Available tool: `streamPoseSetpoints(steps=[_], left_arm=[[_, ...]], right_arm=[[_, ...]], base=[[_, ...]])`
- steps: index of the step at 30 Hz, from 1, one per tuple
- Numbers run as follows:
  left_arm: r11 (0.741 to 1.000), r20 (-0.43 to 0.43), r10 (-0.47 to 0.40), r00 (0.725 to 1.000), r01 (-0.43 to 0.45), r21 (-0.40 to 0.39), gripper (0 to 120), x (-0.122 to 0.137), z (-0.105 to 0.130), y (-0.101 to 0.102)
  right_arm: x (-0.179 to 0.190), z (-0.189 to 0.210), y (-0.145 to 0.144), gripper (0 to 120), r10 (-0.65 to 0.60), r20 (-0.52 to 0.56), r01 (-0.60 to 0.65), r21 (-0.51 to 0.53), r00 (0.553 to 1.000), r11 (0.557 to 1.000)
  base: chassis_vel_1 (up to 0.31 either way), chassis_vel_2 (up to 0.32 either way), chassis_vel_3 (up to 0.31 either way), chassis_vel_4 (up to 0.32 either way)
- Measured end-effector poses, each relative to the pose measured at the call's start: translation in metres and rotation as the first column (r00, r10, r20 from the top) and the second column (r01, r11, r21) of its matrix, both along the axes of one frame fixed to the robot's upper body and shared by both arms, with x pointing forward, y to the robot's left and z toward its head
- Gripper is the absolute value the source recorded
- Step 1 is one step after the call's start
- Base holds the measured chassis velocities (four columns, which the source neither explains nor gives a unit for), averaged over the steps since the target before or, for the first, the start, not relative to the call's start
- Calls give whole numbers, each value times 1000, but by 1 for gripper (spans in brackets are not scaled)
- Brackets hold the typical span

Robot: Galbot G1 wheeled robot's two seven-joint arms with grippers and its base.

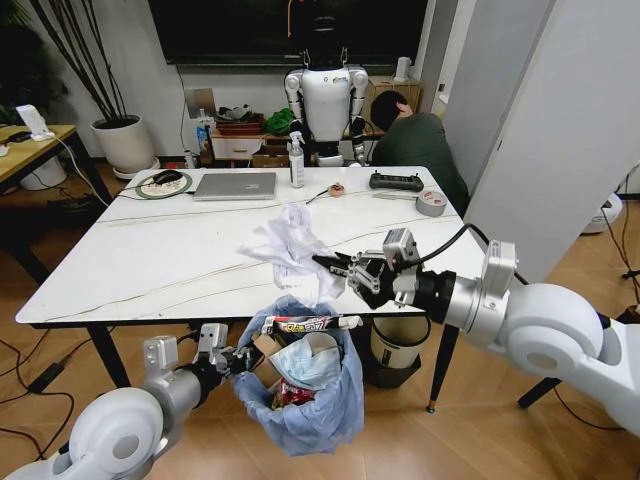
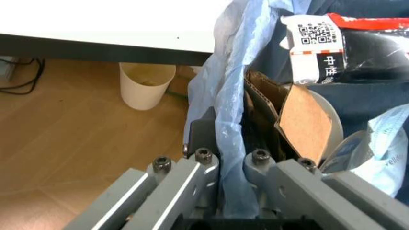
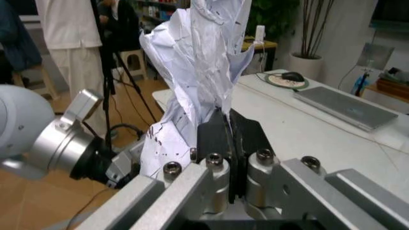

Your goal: Pick up the trash bin and place the trash from the table into it.

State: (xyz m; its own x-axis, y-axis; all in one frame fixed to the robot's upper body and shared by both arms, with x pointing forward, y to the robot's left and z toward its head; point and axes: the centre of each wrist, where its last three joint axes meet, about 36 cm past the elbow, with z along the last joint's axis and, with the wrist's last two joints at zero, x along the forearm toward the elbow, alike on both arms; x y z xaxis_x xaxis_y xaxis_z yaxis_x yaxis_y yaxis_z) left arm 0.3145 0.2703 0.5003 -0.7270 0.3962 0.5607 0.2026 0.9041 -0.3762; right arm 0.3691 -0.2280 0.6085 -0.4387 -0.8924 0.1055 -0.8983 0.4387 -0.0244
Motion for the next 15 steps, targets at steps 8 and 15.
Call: streamPoseSetpoints(steps=[8, 15], left_arm=[[1000, 0, -5, 1000, 5, -15, 0, 0, 1, -1], [1000, 0, -7, 1000, 7, -17, 0, -1, 2, -2]], right_arm=[[-6, -28, 6, 0, 12, 23, -10, -94, 1000, 996], [-1, -49, 11, 0, 2, -7, -2, -109, 1000, 994]], base=[[0, 0, 0, 0], [0, 0, 0, 0]])
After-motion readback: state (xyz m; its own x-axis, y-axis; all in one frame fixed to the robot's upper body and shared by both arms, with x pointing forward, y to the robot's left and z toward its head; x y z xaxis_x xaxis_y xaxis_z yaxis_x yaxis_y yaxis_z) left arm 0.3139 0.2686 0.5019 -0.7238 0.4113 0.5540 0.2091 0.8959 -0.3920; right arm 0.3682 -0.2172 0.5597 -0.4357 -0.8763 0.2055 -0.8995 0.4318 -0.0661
